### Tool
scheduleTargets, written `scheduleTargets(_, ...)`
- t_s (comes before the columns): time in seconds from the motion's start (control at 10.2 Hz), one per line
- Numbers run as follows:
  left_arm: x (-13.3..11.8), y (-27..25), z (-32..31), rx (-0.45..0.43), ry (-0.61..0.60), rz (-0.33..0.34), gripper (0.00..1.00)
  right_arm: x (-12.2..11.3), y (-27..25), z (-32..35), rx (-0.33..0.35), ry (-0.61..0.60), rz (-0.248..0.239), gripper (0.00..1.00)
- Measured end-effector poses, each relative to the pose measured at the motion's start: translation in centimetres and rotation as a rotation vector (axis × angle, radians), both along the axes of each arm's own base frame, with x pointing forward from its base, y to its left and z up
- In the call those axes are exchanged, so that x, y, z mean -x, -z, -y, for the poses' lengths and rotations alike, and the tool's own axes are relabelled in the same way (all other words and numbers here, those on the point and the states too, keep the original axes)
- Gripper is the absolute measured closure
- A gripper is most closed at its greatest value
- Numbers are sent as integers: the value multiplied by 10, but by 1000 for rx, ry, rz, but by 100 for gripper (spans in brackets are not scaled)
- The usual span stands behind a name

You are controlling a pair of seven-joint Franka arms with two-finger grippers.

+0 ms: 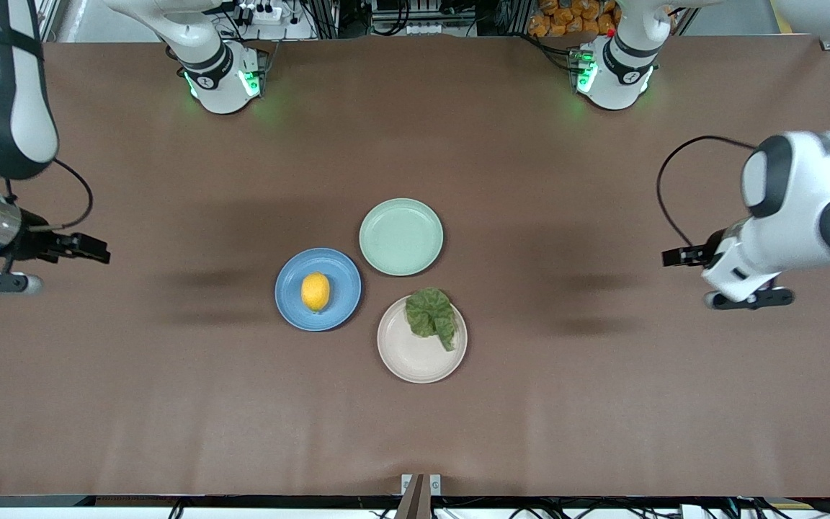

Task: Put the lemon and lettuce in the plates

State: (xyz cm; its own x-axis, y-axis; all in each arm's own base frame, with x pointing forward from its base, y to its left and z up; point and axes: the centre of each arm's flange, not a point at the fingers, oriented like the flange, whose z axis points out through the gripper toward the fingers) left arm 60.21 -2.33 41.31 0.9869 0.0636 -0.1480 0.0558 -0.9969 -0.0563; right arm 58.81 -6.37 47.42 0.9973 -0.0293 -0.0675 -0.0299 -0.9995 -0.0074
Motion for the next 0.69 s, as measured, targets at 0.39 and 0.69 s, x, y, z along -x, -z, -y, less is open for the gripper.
scheduleTargets(0.39,10,-77,8,22,18,168,0,21,-45,3,-2,2,15,0)
scheduleTargets(0.69,23,-132,21,26,49,254,0,32,-91,4,27,-8,6,0)
